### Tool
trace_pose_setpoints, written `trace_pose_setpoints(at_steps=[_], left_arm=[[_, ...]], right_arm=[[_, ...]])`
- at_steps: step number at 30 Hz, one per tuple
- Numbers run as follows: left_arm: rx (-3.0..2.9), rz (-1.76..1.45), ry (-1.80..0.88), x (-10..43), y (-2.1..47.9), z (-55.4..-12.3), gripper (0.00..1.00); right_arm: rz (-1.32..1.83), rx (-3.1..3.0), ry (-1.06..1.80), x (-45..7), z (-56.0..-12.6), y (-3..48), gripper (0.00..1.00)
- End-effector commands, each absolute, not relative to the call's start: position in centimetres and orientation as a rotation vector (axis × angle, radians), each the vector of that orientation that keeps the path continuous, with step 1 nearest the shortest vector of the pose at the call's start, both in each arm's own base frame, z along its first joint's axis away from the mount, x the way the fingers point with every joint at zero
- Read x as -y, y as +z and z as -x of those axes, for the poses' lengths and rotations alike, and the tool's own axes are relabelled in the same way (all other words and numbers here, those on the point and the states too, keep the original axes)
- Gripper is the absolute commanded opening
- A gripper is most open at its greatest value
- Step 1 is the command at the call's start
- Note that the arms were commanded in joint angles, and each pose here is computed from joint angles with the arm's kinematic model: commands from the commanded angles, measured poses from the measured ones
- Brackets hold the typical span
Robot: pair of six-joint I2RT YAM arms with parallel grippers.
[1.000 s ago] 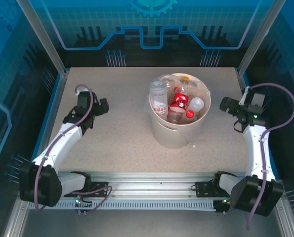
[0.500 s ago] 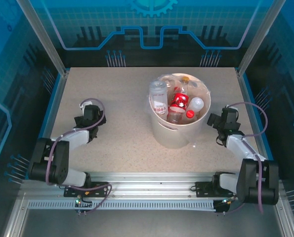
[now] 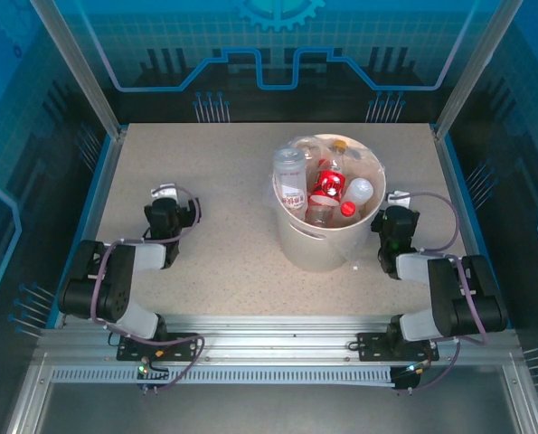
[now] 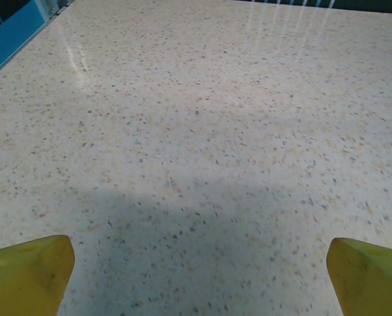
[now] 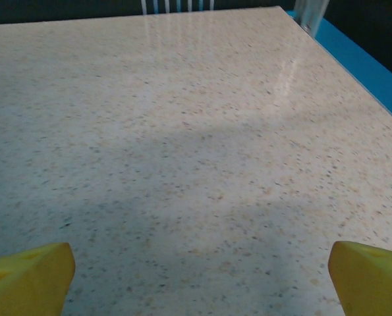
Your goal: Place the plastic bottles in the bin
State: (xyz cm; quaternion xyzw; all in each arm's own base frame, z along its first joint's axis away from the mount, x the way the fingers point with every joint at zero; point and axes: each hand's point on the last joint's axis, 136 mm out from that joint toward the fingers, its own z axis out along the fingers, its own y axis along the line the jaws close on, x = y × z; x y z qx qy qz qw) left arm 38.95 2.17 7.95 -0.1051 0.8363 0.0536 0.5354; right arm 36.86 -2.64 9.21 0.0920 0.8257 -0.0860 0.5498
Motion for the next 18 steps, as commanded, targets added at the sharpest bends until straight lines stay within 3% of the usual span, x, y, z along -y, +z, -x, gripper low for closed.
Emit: trace_pose_setpoints(at_steps=[1, 8, 18], left_arm=[[-1.880, 0.203, 0.083, -1.8, 9.3, -39.3, 0.99], [-1.873, 0.207, 0.079, -1.7, 9.7, -39.4, 0.99], [-1.867, 0.203, 0.084, -1.8, 9.7, -39.4, 0.99]], right_arm=[[-0.166, -1.808, -0.203, 2.1, -37.6, 12.1, 1.00], [0.005, -1.822, -0.117, -0.9, -37.8, 10.7, 1.00], [-0.017, -1.858, -0.102, -0.3, -39.1, 10.2, 1.00]])
